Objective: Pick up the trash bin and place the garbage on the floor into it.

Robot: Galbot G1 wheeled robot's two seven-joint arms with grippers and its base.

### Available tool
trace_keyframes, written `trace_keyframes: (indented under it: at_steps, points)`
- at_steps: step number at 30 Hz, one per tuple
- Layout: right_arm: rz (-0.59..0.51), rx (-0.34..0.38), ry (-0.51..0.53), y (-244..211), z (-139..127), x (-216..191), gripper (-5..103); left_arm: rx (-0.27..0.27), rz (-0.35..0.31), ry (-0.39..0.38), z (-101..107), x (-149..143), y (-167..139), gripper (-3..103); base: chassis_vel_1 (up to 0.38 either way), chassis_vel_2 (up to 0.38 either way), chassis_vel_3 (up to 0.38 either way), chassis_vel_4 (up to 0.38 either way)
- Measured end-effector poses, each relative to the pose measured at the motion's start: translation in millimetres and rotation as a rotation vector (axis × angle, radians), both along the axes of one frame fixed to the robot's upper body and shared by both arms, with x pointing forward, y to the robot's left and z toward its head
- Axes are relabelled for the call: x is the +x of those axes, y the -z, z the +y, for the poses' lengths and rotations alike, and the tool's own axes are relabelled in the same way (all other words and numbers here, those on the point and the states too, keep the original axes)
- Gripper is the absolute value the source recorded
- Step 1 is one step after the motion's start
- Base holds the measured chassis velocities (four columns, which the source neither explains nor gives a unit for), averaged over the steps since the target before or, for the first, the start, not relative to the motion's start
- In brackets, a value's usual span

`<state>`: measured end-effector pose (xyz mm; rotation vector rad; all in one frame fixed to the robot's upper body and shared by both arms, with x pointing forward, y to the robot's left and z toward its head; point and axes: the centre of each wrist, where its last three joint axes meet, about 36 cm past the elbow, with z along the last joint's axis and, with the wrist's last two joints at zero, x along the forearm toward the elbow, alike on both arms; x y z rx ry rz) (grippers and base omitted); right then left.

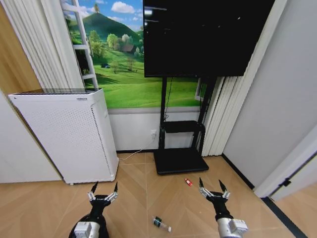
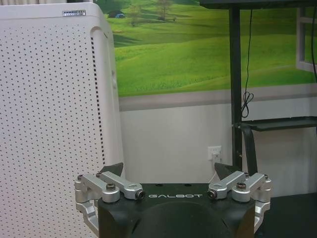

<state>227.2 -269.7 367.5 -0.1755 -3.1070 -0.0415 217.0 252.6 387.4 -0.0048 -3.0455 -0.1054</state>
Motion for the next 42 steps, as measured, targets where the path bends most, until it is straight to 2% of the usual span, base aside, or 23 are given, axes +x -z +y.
trace_keyframes:
  at_steps: [19,28,42]
  points:
    - [0.015,0.016,-0.007,5,-1,1,100,-0.002,0.001,0.001,-1,-1,3,100,-0.028,0.032,0.026,-0.029]
    - [-0.029,-0.011,0.012,10,-7,0,100,-0.006,0.008,0.004,-2,-1,5,100,-0.117,0.119,0.113,-0.121]
    - [-0.033,-0.011,0.001,12,-3,-2,100,-0.012,0.013,0.004,-3,-3,6,100,0.006,-0.009,-0.009,0.002]
